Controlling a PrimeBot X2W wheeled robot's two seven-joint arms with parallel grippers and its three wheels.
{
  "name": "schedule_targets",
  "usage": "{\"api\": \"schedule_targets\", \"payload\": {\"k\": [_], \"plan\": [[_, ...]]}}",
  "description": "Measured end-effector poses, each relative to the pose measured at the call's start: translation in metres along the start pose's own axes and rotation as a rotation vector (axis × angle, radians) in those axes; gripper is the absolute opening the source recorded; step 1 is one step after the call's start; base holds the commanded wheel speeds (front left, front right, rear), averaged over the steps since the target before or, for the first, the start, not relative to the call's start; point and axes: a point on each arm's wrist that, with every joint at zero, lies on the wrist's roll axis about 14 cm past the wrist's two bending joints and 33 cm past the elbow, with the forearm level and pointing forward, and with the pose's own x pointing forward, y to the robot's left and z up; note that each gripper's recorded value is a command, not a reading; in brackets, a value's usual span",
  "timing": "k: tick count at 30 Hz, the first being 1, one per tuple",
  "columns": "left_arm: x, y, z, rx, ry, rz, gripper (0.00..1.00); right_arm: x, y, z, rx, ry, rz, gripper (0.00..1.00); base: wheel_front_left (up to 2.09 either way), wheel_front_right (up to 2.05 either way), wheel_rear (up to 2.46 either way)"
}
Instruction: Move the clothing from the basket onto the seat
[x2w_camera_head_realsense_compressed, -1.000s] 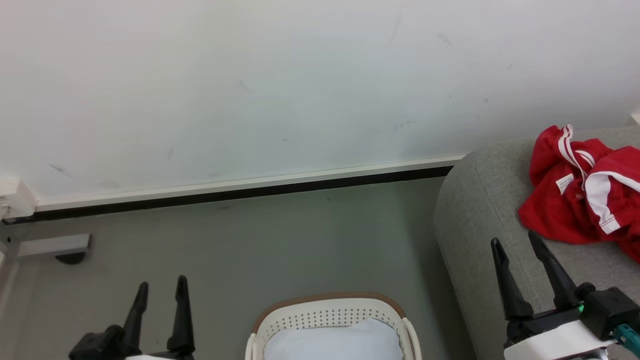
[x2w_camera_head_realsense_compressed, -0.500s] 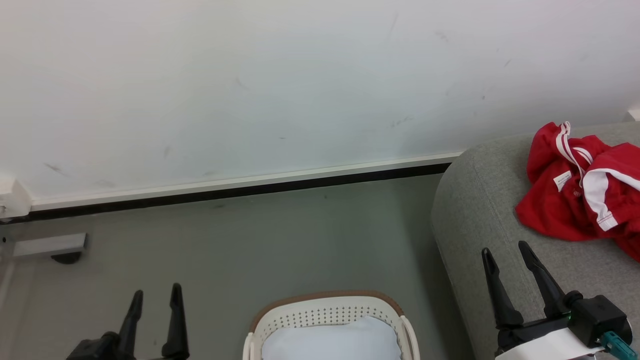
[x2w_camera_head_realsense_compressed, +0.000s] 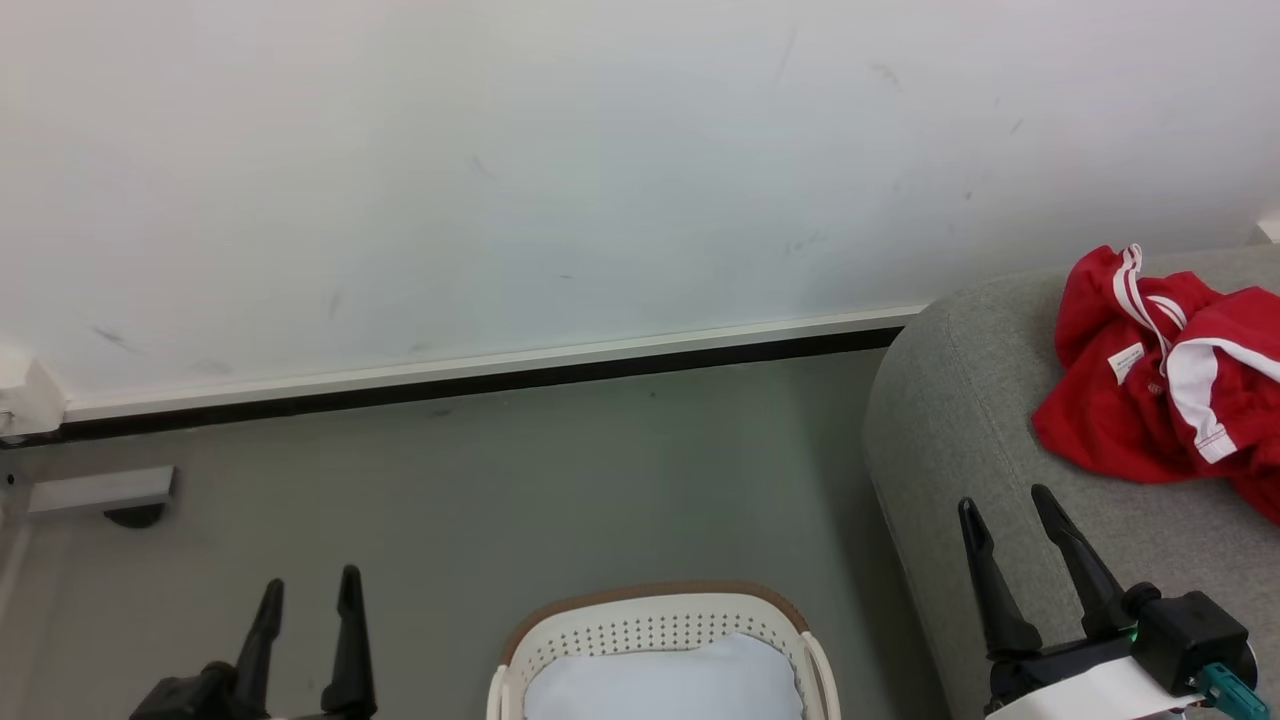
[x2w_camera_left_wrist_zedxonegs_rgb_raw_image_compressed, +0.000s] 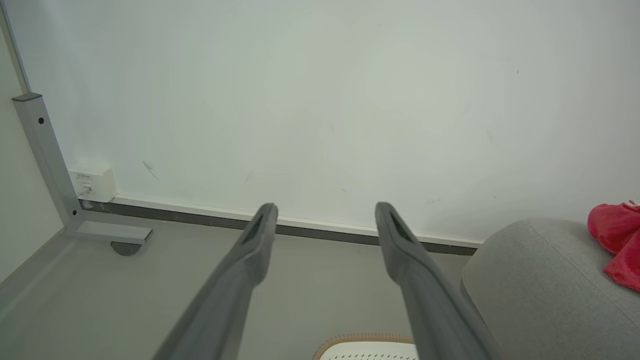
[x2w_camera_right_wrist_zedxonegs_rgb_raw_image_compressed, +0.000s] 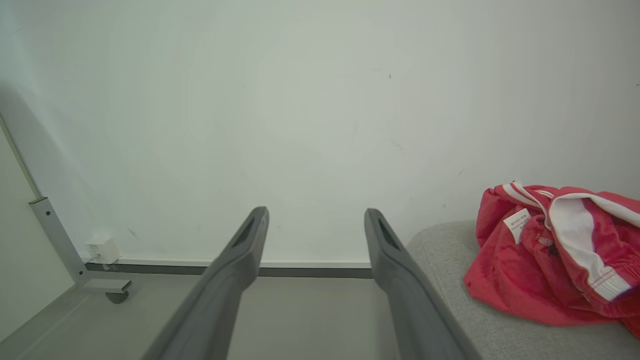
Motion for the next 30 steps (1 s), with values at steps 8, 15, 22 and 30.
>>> {"api": "schedule_targets", "payload": {"k": [8, 15, 22, 30], "plan": [[-0.009, 0.0, -0.022, -0.025, 0.071, 0.008, 0.0, -0.01, -0.001, -0.021, 0.019, 0.066, -0.016, 0.0, 0.0, 0.0, 0.0], [-0.011, 0.008, -0.028, -0.139, 0.106, 0.053, 0.0, -0.011, -0.009, -0.025, 0.13, 0.082, -0.061, 0.0, 0.0, 0.0, 0.0], [-0.011, 0.012, -0.028, -0.258, 0.113, 0.085, 0.0, -0.011, -0.017, -0.025, 0.245, 0.081, -0.104, 0.0, 0.0, 0.0, 0.0], [-0.01, 0.016, -0.027, -0.383, 0.118, 0.11, 0.0, -0.01, -0.023, -0.025, 0.366, 0.082, -0.143, 0.0, 0.0, 0.0, 0.0]]}}
